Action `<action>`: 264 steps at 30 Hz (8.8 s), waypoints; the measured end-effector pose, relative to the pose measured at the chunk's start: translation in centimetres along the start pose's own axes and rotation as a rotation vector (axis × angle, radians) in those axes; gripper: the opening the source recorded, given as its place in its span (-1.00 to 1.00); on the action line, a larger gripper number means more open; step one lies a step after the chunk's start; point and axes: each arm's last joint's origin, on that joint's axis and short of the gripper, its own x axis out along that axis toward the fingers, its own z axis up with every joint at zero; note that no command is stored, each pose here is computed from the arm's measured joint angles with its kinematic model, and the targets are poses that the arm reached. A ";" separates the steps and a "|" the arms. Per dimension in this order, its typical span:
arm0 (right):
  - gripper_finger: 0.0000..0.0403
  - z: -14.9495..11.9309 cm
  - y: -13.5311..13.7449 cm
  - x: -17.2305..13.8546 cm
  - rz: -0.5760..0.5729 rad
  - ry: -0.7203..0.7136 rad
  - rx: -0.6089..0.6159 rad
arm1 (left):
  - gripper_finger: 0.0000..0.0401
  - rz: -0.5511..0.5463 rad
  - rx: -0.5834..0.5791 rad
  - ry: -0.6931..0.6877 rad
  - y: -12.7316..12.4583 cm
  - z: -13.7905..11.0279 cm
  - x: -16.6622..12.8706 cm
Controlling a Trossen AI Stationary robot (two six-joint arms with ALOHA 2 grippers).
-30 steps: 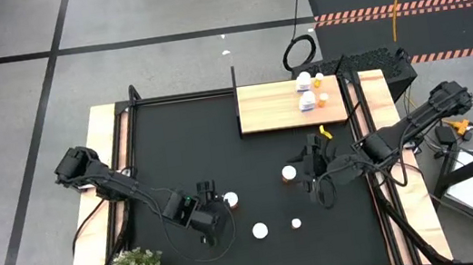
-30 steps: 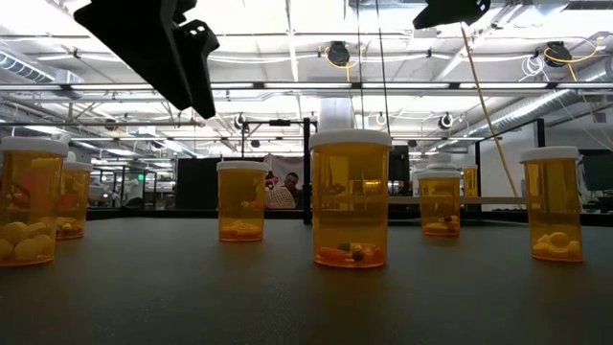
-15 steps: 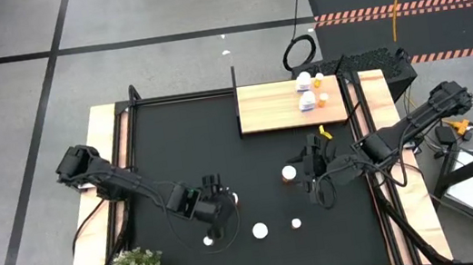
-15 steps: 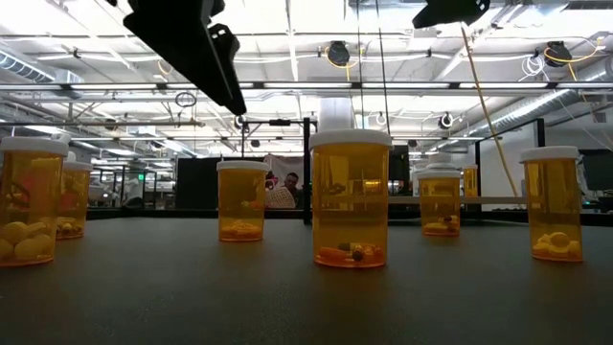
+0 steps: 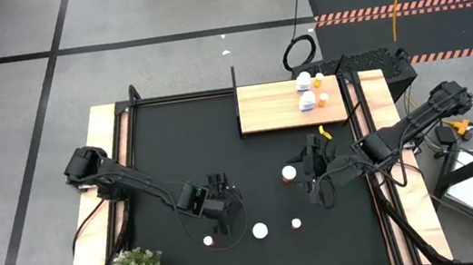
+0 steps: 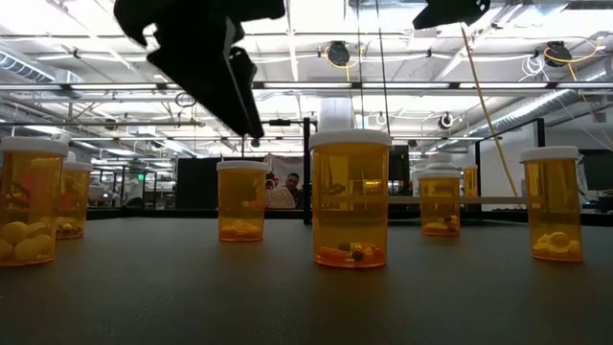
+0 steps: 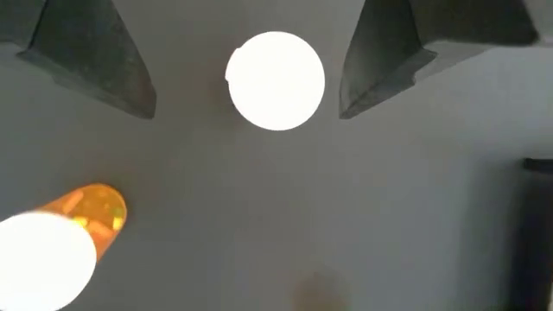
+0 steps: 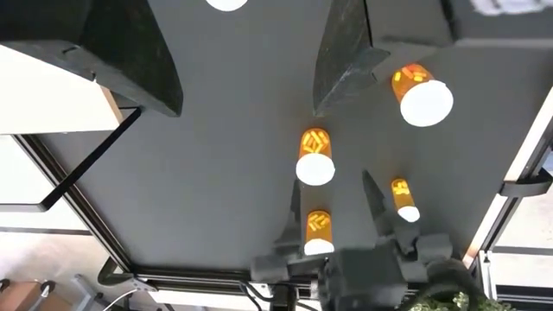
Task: Pick and place medicine bottles onto shelf by color
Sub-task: Put the large orange pill bottle on the shelf
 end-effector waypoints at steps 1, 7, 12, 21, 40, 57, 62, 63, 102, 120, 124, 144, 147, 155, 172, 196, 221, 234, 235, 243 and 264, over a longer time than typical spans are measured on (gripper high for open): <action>0.26 0.0 0.0 0.0 0.000 0.000 0.000 | 0.81 0.002 -0.001 0.006 0.0 0.0 0.3; 0.26 0.0 0.0 0.0 -0.001 0.003 -0.002 | 0.81 0.025 -0.045 0.033 1.1 0.0 1.2; 0.26 0.0 0.0 0.0 -0.001 0.003 -0.002 | 0.81 -0.066 -0.111 0.114 3.0 -0.1 1.7; 0.26 0.0 0.0 0.0 -0.001 0.003 -0.006 | 0.81 -0.072 -0.121 0.149 3.8 -0.3 1.9; 0.26 -0.1 0.0 0.0 -0.001 0.007 -0.008 | 0.46 -0.109 -0.054 0.156 3.5 -0.3 3.1; 0.26 -0.1 0.0 0.0 -0.002 0.011 -0.018 | 0.17 -0.099 -0.036 0.154 3.6 -0.3 2.7; 0.26 -0.2 0.0 0.0 -0.003 0.014 -0.066 | 0.15 -0.092 -0.031 0.201 3.7 -0.2 2.1; 0.26 -0.1 0.0 0.0 -0.003 0.013 -0.074 | 0.12 -0.092 -0.028 0.204 3.8 -0.1 2.0; 0.26 -4.9 -0.8 1.1 -0.162 0.155 0.035 | 0.08 0.115 0.190 -0.183 19.4 11.5 -9.1; 0.26 -8.4 -0.2 -0.5 -0.148 0.140 0.142 | 0.12 0.202 0.272 -0.238 25.1 16.3 -3.4; 0.26 -8.7 -0.9 -2.0 -0.187 0.127 0.169 | 0.07 0.225 0.236 -0.253 27.0 16.0 -3.1; 0.27 -5.0 -4.7 -1.0 -0.521 -0.109 0.014 | 0.11 -0.031 0.272 -0.254 26.0 15.3 -2.7; 0.30 -3.9 -6.0 0.0 -0.452 -0.127 0.034 | 0.15 -0.040 0.287 -0.253 25.4 15.5 -2.7; 0.38 -3.6 -8.2 2.7 -0.393 -0.081 0.043 | 0.07 -0.066 0.317 -0.254 23.6 15.9 -2.7; 0.07 -3.0 -9.9 5.4 -0.343 -0.102 -0.067 | 0.08 -0.074 0.336 -0.241 22.4 16.1 -2.7; -0.05 -2.8 -10.9 2.9 -0.315 -0.124 -0.015 | 0.60 0.034 0.175 -0.041 22.2 14.0 -5.7; -0.04 -5.0 -10.6 0.3 -0.190 -0.377 -0.019 | 0.51 -0.091 -0.017 -0.543 18.0 13.5 5.7; -0.04 -4.4 -10.7 -1.1 -0.151 -0.467 0.016 | 0.51 -0.067 -0.048 -0.629 19.0 13.6 4.3; -0.04 -4.4 -10.6 -1.2 -0.122 -0.476 0.018 | 0.51 -0.058 -0.036 -0.656 19.1 13.8 3.7; -0.04 -3.9 -10.4 -1.3 -0.032 -0.532 0.007 | 0.51 -0.089 0.035 -0.704 19.1 14.1 1.4; -0.04 -3.8 -10.3 -0.8 -0.013 -0.534 -0.016 | 0.16 -0.096 0.000 -0.741 17.6 14.7 0.6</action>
